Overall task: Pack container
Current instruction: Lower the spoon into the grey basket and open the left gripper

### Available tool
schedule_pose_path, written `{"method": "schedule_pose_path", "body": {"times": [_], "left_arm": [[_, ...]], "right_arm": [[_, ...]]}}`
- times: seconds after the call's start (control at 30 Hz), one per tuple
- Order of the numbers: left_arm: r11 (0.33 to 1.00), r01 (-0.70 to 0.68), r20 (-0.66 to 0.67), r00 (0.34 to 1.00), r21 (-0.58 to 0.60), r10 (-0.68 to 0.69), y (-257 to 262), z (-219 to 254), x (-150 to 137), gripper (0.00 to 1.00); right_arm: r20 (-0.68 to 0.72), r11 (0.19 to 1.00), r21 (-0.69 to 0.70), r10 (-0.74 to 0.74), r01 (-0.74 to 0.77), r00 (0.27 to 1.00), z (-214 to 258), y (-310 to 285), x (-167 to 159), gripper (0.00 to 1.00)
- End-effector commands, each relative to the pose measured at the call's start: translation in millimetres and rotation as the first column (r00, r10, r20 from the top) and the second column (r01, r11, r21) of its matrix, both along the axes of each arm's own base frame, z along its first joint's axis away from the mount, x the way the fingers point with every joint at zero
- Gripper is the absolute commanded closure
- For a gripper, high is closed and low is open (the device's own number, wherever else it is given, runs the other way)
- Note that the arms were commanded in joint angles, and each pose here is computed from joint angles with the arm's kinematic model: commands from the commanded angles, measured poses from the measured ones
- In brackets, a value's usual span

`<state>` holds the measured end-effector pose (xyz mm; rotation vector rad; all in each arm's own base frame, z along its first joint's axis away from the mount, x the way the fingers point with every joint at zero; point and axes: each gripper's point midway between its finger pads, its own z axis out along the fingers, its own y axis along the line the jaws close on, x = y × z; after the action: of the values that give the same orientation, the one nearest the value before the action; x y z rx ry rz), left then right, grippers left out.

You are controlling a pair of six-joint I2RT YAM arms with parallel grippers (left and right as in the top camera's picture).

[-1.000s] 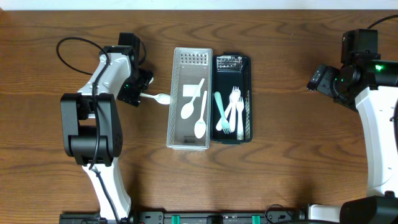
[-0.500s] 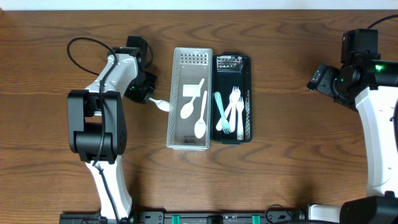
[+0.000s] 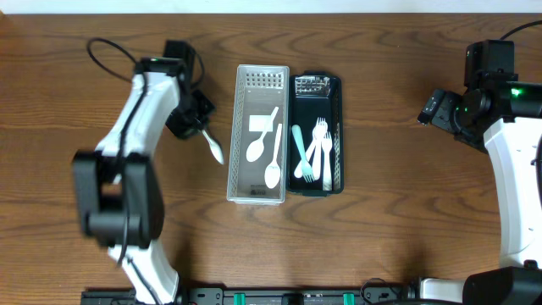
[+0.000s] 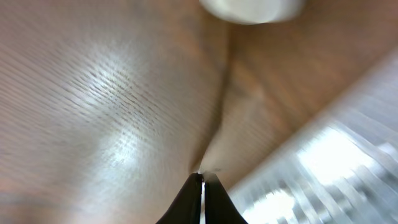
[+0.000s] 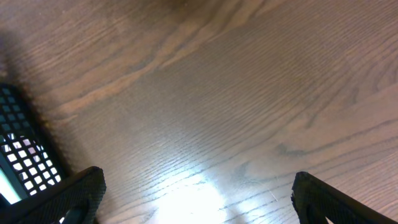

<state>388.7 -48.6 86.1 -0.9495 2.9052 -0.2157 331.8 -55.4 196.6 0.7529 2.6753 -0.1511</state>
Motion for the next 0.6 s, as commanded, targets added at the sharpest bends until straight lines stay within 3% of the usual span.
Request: {"method": "schedule_pose_path", "body": {"times": [0.0, 0.17, 0.37, 0.43, 0.53, 0.57], "left_arm": [[0.96, 0.271, 0.182, 0.943, 0.066, -0.278, 0, 62, -2, 0.94], [0.858, 0.481, 0.316, 0.798, 0.181, -0.514, -23, 117, -16, 0.94], [0.717, 0.666, 0.282, 0.661, 0.208, -0.696, -81, 116, -41, 0.94], [0.685, 0.678, 0.23, 0.646, 0.265, -0.728, -85, 112, -46, 0.94], [0.672, 0.622, 0.163, 0.674, 0.402, -0.721, -71, 114, -41, 0.93], [0.67, 0.603, 0.149, 0.685, 0.433, -0.713, -65, 115, -39, 0.83]], "right_arm": [[-0.016, 1.0, -0.006, -0.003, 0.003, 1.0, -3, -4, -2, 0.01], [-0.009, 1.0, -0.006, -0.003, 0.003, 1.0, -3, -4, -1, 0.01], [-0.004, 1.0, -0.007, -0.004, 0.004, 1.0, -2, -4, 1, 0.01], [-0.004, 1.0, -0.006, -0.003, 0.003, 1.0, -2, -4, 1, 0.01], [-0.005, 1.0, -0.006, -0.003, 0.003, 1.0, -2, -4, 1, 0.01], [-0.004, 1.0, -0.006, -0.003, 0.003, 1.0, -2, -4, 1, 0.01]]}}
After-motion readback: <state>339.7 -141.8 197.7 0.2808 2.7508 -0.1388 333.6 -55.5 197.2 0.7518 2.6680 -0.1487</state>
